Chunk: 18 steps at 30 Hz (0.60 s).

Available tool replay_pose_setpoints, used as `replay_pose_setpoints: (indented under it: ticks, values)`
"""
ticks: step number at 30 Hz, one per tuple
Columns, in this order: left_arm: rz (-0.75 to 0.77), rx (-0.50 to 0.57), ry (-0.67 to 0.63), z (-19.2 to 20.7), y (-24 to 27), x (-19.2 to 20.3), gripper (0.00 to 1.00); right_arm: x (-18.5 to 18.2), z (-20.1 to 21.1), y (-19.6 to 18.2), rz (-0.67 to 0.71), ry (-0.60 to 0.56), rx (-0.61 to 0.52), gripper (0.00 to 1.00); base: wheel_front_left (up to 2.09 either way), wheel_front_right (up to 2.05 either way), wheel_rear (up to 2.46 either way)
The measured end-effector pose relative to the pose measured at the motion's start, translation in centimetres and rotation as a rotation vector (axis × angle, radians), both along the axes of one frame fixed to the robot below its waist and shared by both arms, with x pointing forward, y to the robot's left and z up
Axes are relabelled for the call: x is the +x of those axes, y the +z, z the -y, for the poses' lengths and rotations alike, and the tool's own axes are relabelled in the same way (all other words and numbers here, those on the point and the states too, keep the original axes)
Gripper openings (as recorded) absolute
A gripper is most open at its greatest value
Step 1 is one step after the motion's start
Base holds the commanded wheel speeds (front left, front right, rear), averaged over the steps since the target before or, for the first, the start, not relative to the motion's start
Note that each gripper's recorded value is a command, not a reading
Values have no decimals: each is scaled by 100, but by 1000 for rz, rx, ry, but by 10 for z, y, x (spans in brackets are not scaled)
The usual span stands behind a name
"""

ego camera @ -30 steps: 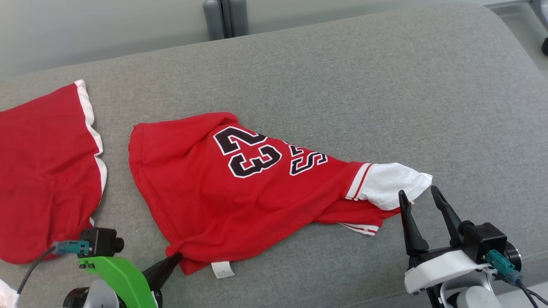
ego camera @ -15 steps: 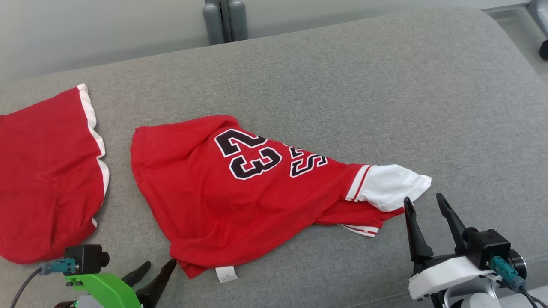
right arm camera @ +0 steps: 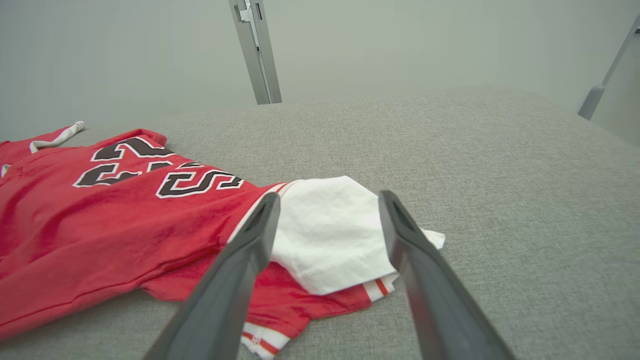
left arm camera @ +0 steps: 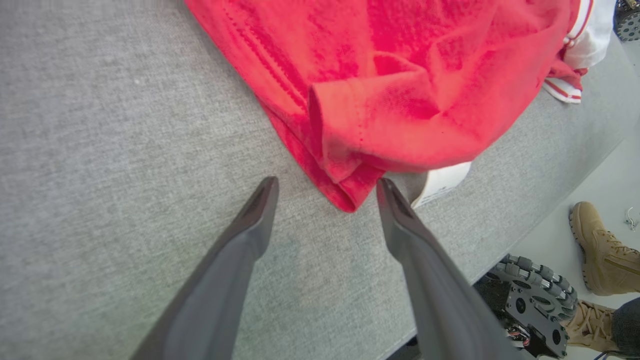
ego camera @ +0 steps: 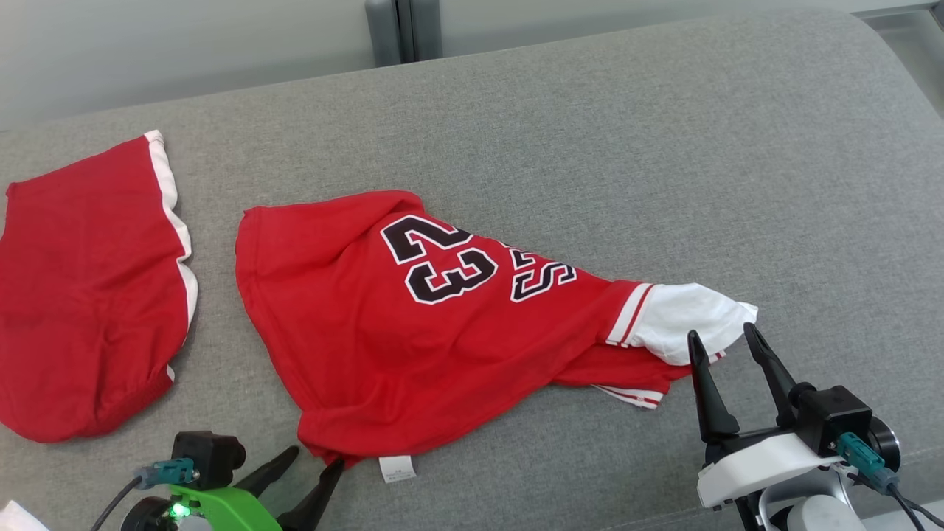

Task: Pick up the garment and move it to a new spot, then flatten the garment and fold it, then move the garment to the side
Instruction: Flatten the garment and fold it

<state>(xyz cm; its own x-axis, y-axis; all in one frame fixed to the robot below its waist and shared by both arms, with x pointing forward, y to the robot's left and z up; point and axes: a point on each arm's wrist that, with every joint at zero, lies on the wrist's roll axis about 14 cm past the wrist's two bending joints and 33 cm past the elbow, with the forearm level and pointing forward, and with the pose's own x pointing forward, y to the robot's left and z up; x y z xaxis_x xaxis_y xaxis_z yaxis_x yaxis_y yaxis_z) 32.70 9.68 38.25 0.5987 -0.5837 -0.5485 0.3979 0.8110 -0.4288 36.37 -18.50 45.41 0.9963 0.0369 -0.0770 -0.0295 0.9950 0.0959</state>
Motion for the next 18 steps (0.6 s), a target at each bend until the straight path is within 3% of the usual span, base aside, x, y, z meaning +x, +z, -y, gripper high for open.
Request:
replay_pose_setpoints:
  ticks: [8,9,10,11,14,18]
  values:
    - [65,-9,-41,12,0,8,100,-3,6,-2,-9,-19,-2,100,0,0,0]
    - [63,-14,-52,15,0,7,93,-4,7,-2,-9,-21,-2,100,0,0,0]
    - [57,-21,-61,18,0,5,50,-4,7,-2,-9,-22,-2,100,0,0,0]
    - [49,-28,-70,21,-1,3,31,-4,8,-2,-9,-24,-3,100,0,0,0]
    - [77,-42,-77,25,4,7,6,-4,8,-1,-6,-27,-2,100,0,0,0]
    - [115,-57,-85,29,11,10,0,-4,7,-1,-4,-24,-1,100,0,0,0]
